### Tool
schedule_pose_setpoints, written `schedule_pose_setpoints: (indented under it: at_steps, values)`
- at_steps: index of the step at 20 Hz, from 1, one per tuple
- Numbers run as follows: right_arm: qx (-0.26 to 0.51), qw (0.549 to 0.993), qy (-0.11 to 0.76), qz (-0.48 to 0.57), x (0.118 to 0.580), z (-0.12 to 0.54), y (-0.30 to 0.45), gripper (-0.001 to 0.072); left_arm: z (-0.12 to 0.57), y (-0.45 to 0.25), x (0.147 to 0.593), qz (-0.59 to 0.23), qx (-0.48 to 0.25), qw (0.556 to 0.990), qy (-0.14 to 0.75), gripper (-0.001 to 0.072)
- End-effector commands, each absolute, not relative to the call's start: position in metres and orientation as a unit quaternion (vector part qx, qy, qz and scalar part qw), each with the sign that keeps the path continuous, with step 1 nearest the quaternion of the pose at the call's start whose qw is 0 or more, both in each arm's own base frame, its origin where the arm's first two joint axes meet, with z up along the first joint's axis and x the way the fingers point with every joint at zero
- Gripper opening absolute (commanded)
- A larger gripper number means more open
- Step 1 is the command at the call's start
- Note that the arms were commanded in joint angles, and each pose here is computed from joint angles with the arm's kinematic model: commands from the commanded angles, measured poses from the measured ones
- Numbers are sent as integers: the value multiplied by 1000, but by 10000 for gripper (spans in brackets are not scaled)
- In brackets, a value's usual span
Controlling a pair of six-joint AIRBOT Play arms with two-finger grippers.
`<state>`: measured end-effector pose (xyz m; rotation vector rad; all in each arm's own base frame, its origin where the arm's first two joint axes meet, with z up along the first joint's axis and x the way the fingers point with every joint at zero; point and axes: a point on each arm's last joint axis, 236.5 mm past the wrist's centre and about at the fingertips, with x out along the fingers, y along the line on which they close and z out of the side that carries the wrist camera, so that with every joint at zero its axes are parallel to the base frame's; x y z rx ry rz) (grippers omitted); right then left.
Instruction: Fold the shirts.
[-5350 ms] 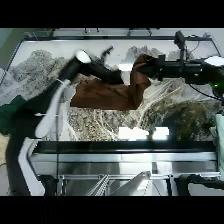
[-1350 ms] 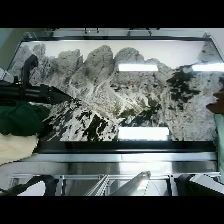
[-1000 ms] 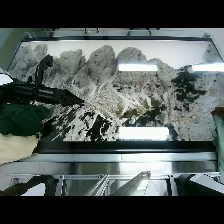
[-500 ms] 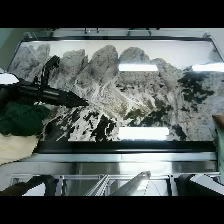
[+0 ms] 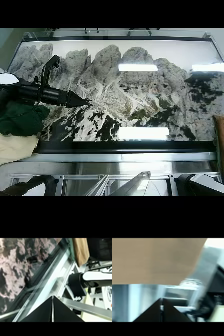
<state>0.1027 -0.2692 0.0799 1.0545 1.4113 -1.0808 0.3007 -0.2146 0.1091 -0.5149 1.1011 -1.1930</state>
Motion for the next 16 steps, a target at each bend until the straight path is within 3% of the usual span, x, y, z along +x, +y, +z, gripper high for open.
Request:
schedule_pose_setpoints:
  at_steps: [1, 4, 8, 11, 13, 16]
  values:
    - [493, 605, 530, -332, 184, 85, -251, 17, 127, -216, 310, -534, -245, 666, 460, 12]
    - [490, 690, 489, -210, 261, 113, -208, 17, 158, -206, 326, -523, -264, 682, 437, 9]
    - [414, 761, 485, -120, 309, 108, -104, 15, 178, -183, 318, -473, -297, 715, 420, 0]
    - [358, 770, 528, 7, 294, 72, 16, 15, 159, -173, 278, -443, -306, 723, 433, 1]
    - [334, 751, 559, 113, 260, 45, 103, 17, 121, -166, 248, -405, -299, 725, 470, 1]
    - [303, 745, 564, 189, 233, 17, 173, 17, 83, -170, 214, -386, -315, 710, 497, 20]
